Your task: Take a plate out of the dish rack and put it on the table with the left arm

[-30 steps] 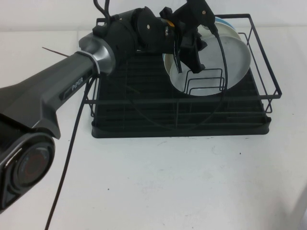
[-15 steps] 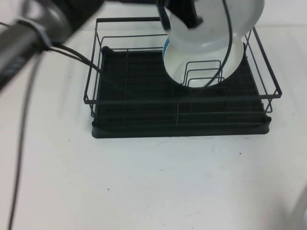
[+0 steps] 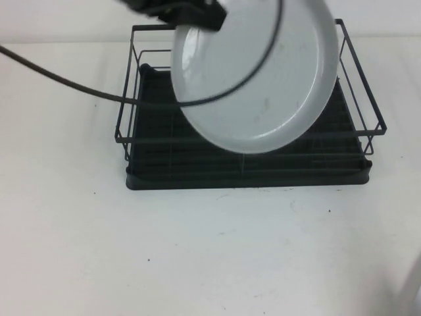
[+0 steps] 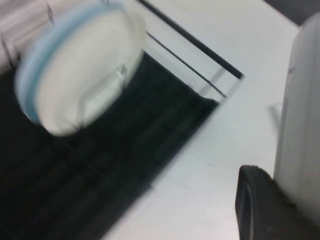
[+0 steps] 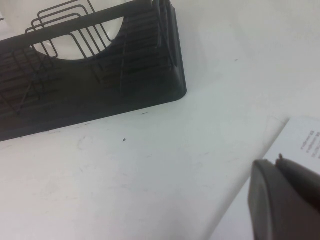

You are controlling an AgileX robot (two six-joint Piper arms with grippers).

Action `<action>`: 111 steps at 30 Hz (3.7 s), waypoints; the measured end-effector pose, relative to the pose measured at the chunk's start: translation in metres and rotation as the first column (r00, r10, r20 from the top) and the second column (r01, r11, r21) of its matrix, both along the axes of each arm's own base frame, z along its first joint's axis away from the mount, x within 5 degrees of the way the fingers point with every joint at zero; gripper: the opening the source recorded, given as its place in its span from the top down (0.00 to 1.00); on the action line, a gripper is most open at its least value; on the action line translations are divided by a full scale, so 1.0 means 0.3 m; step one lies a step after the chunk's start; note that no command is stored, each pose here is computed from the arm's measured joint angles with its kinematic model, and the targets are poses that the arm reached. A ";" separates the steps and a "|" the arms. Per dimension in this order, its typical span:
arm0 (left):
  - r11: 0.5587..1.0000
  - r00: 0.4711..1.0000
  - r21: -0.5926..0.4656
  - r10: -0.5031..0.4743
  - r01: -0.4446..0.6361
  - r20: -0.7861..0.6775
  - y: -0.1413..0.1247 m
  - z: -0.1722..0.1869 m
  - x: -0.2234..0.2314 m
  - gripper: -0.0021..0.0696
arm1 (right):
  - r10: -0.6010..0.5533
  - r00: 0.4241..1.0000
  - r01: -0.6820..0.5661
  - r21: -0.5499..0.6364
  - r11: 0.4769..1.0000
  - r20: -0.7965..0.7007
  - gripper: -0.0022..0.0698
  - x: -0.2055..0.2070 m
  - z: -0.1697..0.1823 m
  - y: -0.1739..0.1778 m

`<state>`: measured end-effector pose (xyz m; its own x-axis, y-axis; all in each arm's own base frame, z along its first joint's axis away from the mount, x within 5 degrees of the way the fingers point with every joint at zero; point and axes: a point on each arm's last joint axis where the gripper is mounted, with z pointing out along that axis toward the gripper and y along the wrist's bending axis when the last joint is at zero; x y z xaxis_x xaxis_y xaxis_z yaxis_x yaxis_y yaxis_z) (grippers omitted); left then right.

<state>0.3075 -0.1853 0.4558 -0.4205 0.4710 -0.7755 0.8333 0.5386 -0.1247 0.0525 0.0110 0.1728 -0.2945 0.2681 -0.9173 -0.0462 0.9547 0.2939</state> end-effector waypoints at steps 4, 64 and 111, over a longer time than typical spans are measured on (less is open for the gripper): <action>0.995 0.982 -0.093 0.002 -0.020 -0.189 0.053 -0.108 0.031 0.87 | 0.000 1.000 0.000 0.000 1.000 0.000 1.00 0.000 0.000 0.000; 0.931 0.873 -0.077 0.360 -0.356 0.329 0.382 -0.434 -0.363 0.97 | 0.000 1.000 0.000 0.000 1.000 0.000 1.00 0.000 0.000 0.000; 0.893 0.612 0.035 0.278 -0.448 0.740 0.546 -0.710 -0.846 0.97 | 0.000 1.000 0.000 0.000 1.000 0.000 1.00 0.000 0.000 0.000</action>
